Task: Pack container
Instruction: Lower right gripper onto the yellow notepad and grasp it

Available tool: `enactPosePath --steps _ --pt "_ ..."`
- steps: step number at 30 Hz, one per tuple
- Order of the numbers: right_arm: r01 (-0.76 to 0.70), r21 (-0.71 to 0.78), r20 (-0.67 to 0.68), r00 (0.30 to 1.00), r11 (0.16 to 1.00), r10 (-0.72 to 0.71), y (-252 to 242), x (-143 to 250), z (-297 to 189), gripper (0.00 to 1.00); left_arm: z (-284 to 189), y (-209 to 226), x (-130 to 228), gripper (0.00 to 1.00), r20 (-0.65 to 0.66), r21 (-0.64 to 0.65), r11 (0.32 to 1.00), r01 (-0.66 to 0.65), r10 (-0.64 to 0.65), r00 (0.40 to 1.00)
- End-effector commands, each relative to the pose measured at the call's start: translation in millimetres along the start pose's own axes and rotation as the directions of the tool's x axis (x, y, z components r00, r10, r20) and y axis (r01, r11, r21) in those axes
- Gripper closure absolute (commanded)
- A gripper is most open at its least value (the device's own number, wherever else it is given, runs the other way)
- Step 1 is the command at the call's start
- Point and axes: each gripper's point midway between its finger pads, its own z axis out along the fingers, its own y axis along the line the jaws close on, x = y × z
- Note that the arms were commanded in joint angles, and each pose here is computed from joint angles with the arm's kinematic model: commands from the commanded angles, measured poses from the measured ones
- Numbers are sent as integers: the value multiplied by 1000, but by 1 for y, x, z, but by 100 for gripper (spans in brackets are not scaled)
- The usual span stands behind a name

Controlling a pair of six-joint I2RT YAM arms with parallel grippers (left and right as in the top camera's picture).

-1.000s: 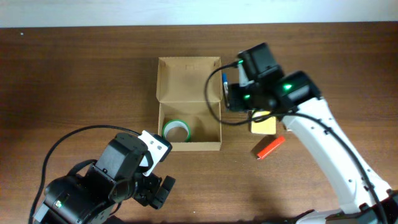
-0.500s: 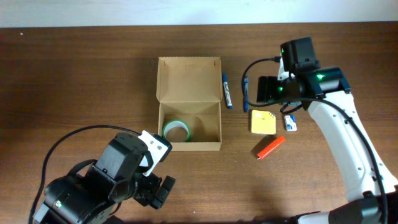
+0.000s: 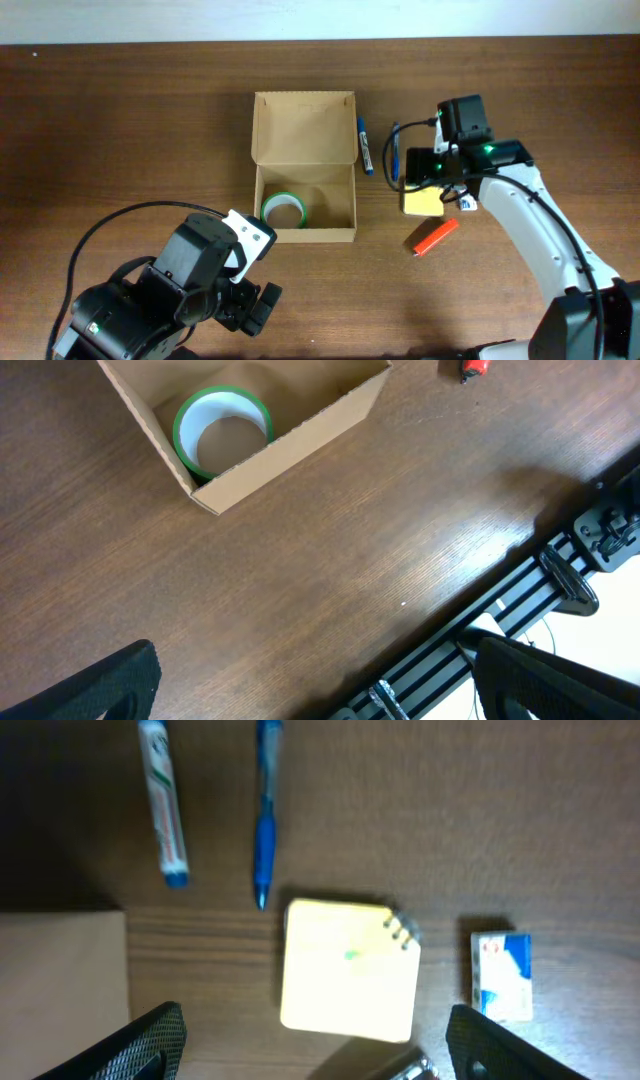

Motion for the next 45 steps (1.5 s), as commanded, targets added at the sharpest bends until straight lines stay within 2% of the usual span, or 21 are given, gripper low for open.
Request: enactPosePath --steps 1,7,16,21,45 --pt "5 9 -25 1000 1000 -4 -4 10 10 10 -5 -3 -3 0 19 13 1000 3 -3 1000" --pt "-21 39 -104 994 999 25 -10 29 35 3 -5 -3 -3 0 19 13 1000 3 -3 1000" --pt "-101 85 -213 970 991 117 -15 51 64 0 -5 -3 -3 0 19 13 1000 3 -3 1000" --pt "-151 97 -212 963 984 169 -15 52 68 1 -5 -3 -3 0 19 13 1000 3 -3 1000" --pt "-164 126 -154 971 978 183 -22 49 79 1 -5 -3 -3 0 19 13 1000 3 -3 1000"
